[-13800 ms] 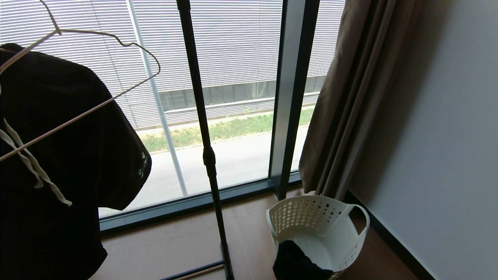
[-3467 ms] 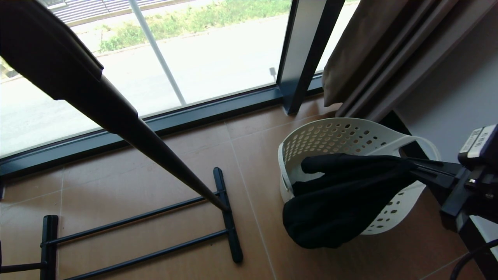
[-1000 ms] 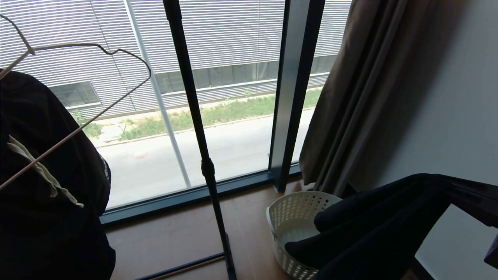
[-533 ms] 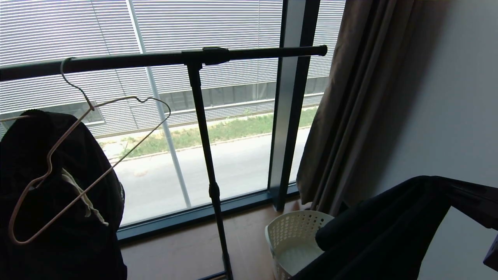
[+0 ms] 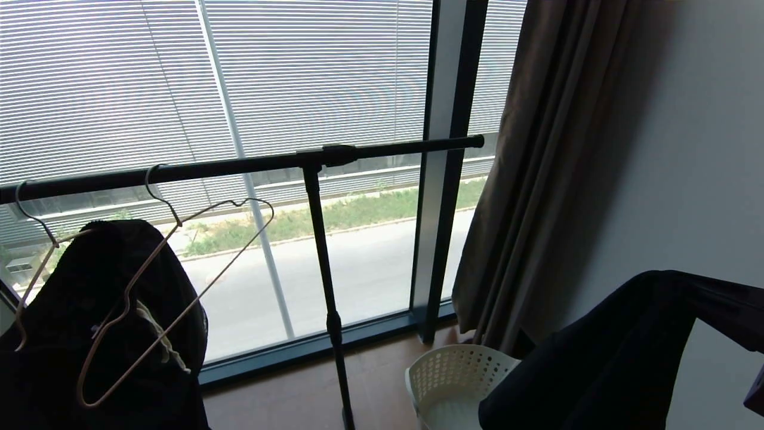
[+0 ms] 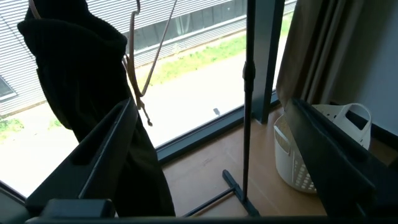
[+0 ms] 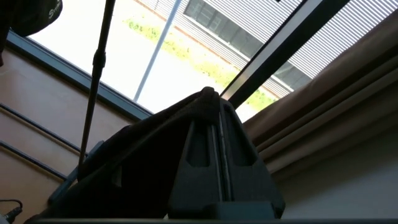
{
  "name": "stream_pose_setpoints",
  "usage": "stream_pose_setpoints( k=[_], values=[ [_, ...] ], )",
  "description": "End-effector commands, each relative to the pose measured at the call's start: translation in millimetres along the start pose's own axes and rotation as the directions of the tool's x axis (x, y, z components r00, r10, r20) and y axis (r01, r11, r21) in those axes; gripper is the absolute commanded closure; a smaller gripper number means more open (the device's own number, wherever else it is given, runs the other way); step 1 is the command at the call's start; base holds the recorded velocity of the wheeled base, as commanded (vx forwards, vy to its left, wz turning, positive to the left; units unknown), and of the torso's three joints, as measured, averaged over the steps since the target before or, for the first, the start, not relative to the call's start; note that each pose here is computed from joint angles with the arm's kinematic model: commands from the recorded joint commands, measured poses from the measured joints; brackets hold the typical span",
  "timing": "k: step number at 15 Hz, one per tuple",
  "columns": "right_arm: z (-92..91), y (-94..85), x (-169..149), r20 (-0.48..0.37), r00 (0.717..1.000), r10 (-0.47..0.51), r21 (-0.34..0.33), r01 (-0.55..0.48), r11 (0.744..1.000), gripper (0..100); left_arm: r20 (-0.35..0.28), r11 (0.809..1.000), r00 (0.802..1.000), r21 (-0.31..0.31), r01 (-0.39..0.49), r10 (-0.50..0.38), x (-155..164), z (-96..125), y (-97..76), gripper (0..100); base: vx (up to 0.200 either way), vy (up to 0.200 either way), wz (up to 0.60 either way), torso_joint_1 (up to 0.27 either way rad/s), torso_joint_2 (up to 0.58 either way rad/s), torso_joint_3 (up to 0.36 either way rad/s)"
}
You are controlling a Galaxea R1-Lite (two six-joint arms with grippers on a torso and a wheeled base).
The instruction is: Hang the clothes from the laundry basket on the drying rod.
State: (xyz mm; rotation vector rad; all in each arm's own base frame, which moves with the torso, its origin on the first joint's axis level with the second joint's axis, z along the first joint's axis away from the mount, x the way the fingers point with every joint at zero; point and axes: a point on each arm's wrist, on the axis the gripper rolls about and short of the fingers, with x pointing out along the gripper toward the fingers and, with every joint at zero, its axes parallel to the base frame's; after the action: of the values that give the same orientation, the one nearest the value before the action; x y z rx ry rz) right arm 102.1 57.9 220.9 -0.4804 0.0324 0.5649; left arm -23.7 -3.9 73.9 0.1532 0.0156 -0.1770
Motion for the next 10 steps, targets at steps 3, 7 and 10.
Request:
stream_pose_setpoints(
  k=[3,7,10],
  values=[
    [-0.3,0.4,-0.5,0.005,1.0,0.0,-0.002,0.0,1.0,100,0.003,1.0,1.0,0.016,0.015,-0.015,0.1,0.2,-0.3,0,0.0,0.0,0.0,0.185,-0.43,-0.251],
    [1.0,-0.2,-6.4,0.023,1.0,-0.01,-0.002,0.01,1.0,100,0.003,1.0,1.0,0.016,0.015,-0.015,0.1,0.2,-0.3,0,0.0,0.0,0.0,0.039,-0.1,-0.059],
    [1.0,-0.2,-6.4,0.023,1.0,-0.01,-0.002,0.01,1.0,100,0.003,1.0,1.0,0.014,0.015,-0.015,0.1,0.2,-0.3,0,0.0,0.0,0.6,0.006,0.0,0.002]
  ],
)
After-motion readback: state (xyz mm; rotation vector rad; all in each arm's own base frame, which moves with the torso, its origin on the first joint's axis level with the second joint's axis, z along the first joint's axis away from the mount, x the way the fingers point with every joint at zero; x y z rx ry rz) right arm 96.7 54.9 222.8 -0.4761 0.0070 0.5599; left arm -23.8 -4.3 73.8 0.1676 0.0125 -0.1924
